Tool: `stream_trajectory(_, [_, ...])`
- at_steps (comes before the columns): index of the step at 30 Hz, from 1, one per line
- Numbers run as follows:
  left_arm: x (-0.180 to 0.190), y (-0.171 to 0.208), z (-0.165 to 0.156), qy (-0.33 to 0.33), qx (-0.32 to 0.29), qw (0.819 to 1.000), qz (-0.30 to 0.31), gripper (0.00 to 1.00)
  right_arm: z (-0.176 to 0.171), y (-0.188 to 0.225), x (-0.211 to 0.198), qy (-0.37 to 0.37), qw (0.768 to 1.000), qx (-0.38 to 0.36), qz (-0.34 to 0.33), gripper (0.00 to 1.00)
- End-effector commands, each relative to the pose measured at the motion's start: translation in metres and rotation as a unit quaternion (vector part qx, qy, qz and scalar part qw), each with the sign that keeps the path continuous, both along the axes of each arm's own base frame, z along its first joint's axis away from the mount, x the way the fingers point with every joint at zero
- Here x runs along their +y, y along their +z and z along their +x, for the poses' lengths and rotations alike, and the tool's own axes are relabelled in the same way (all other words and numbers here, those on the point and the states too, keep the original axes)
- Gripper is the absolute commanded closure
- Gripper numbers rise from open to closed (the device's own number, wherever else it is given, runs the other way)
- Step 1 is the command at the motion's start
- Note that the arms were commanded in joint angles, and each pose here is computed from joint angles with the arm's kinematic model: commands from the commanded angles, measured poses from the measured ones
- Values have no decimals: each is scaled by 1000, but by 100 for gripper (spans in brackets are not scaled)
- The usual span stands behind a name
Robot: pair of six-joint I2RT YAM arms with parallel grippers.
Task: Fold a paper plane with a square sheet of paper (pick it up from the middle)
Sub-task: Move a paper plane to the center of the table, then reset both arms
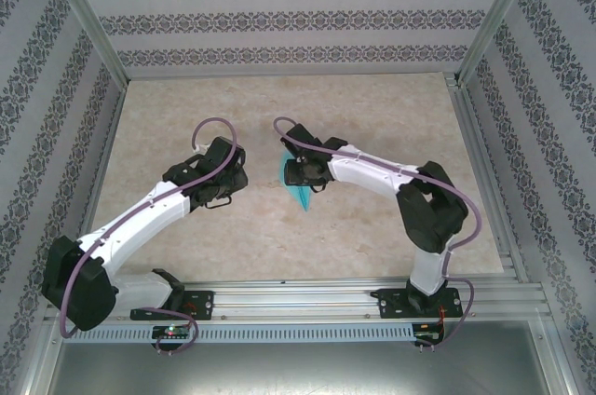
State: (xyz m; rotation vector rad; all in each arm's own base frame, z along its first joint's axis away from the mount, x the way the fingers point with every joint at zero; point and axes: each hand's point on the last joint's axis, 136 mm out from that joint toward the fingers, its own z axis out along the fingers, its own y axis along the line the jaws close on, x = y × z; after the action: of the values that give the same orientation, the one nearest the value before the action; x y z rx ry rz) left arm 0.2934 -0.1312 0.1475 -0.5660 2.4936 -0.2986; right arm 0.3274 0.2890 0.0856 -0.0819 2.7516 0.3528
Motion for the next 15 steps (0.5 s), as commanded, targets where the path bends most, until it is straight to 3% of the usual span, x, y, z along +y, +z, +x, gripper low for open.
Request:
stream_trajectory(1, [19, -1, -5, 6, 3, 999, 37, 62, 0, 26, -15, -3, 999, -31, -11, 51])
stream_trajectory(5, [27, 1, -5, 9, -5, 998, 58, 60, 6, 55, -49, -26, 994, -92, -43, 50])
stream_trajectory(9, [42, 4, -5, 17, -17, 995, 92, 56, 16, 80, -108, -83, 979, -159, -94, 48])
stream_trajectory(12, [57, 4, -5, 28, -28, 991, 127, 43, 22, 93, -156, -133, 962, -201, -126, 43])
stream_trajectory(15, [79, 3, -4, 57, -39, 985, 160, 16, 26, 96, -201, -181, 939, -239, -169, 32])
